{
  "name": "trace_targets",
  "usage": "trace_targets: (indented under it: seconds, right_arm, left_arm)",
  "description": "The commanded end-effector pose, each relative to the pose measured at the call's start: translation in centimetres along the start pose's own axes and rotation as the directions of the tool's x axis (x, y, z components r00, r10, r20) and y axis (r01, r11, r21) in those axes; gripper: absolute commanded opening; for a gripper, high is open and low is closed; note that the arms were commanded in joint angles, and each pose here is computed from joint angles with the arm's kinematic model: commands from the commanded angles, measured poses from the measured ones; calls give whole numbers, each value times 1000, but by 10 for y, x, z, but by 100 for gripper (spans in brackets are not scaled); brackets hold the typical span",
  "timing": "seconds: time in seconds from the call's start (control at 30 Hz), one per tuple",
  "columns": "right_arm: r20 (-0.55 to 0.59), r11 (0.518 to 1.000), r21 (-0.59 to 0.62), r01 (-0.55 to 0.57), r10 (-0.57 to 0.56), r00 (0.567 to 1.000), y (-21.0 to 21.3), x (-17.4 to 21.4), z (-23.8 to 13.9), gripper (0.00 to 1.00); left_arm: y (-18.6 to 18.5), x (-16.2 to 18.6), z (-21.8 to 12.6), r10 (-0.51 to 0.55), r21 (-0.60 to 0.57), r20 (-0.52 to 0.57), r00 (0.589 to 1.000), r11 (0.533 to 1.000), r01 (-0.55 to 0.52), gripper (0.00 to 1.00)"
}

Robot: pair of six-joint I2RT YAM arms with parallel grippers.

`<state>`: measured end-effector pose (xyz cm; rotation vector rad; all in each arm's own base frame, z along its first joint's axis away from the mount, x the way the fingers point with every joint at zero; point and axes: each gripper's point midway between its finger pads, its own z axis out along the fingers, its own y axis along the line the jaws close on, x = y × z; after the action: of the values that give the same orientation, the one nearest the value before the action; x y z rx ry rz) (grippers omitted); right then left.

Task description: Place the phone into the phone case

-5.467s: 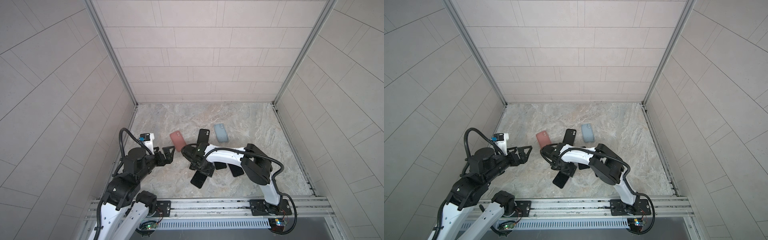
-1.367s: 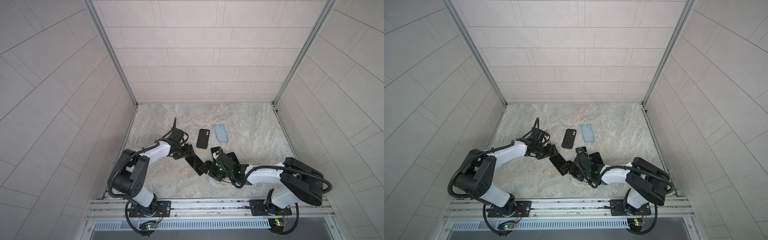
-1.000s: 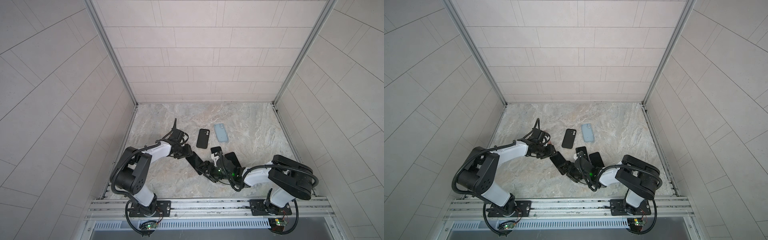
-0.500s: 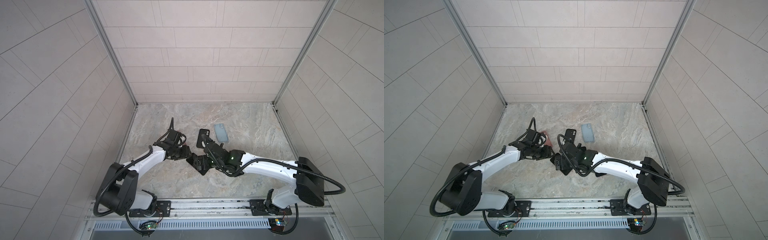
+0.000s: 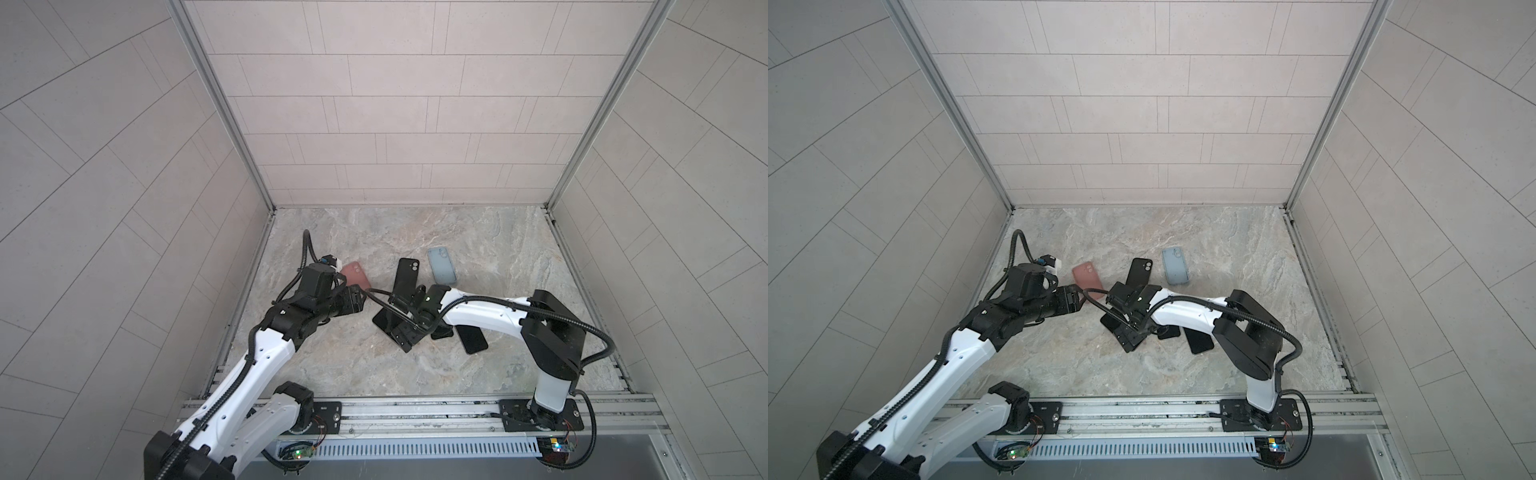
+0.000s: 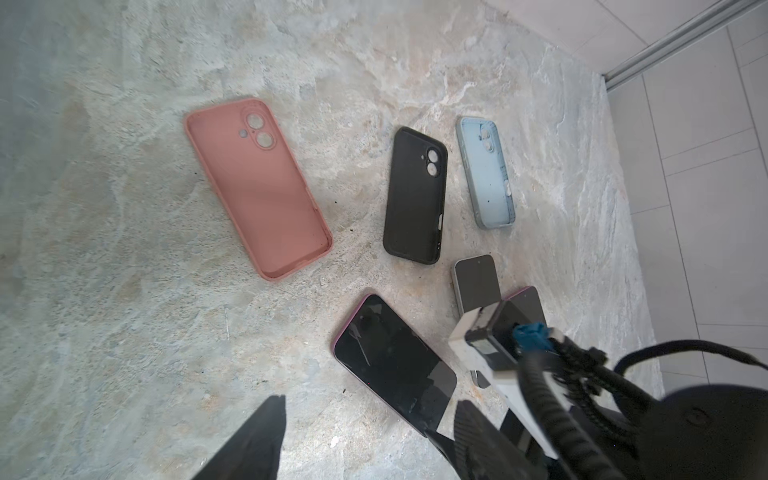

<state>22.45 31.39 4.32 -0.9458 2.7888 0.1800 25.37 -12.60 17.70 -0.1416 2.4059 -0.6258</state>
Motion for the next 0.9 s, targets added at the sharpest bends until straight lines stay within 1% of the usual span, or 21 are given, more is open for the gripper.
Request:
trace_targets:
  seconds: [0.0,0.17,0.37,0.5,0.53,0.6,0.7,0.8,0.87]
  right_arm:
    - [-41,999,-11,49,-49,998,3,1,-1,100]
    - [-73,998,-19,63,-64,995,7,0,10,100]
    - [-113,996,-8,89,-90,990,12,7,22,100]
    - [-129,994,49,100,-93,987,9,12,27,98]
    - [-127,992,67,105,-96,987,9,12,27,97]
    - [-123,989,95,110,-98,988,7,13,26,92]
    - [-103,991,91,97,-88,991,9,12,23,80]
    - [-55,991,99,86,-81,995,7,7,9,65]
    - [-13,992,98,81,-80,997,6,1,-5,58]
  left_arm:
    - [8,-1,0,-40,-25,34,999,999,41,72]
    - [8,-2,3,-51,-22,33,998,998,52,72]
    - [9,-12,-11,-51,-21,110,993,998,53,72]
    - [14,-16,-20,-45,-50,151,987,997,53,72]
    - [13,-20,-29,-42,-43,185,982,998,51,72]
    - [17,-23,-37,-43,-57,227,973,997,57,72]
    - [22,-26,-49,-42,-70,280,959,996,64,73]
    - [22,-25,-54,-39,-67,290,956,996,61,73]
    - [22,-22,-54,-39,-64,279,959,996,59,73]
